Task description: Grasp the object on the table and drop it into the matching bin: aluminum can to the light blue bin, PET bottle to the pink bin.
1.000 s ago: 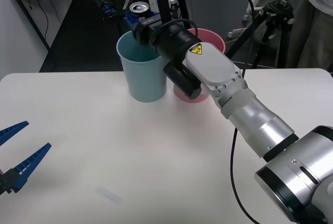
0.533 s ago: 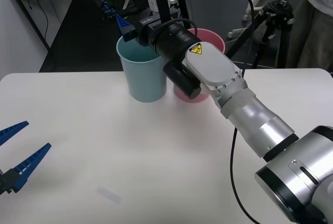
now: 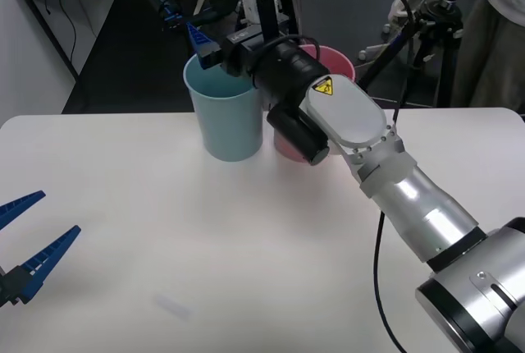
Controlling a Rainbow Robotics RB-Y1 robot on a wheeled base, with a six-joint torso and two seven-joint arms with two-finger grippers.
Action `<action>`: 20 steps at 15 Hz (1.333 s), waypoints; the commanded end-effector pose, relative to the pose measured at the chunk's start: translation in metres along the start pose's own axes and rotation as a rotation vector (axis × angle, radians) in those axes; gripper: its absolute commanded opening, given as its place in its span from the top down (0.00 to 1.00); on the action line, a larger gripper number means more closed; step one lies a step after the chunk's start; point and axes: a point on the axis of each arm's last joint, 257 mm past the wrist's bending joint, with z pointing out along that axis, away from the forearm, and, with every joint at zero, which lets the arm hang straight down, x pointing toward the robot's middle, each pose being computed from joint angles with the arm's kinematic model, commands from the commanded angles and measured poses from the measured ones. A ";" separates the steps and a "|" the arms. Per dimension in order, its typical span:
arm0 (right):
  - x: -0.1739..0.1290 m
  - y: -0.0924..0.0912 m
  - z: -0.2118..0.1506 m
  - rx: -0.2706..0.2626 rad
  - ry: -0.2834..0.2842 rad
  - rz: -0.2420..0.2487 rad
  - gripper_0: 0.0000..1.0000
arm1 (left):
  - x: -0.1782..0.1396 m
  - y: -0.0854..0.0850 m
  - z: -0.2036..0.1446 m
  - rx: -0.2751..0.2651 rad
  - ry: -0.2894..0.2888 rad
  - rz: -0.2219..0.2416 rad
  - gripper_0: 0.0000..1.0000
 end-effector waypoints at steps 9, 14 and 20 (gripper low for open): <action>0.006 0.002 -0.179 -0.133 -0.007 -0.004 0.00 | 0.000 0.000 0.000 0.000 0.000 0.000 0.00; 0.039 -0.035 -0.260 -0.141 0.103 -0.036 0.00 | 0.000 0.000 0.000 0.000 0.000 0.000 0.00; 0.063 -0.076 -0.359 -0.095 0.188 -0.036 0.00 | 0.000 0.000 0.000 0.000 0.000 0.000 0.00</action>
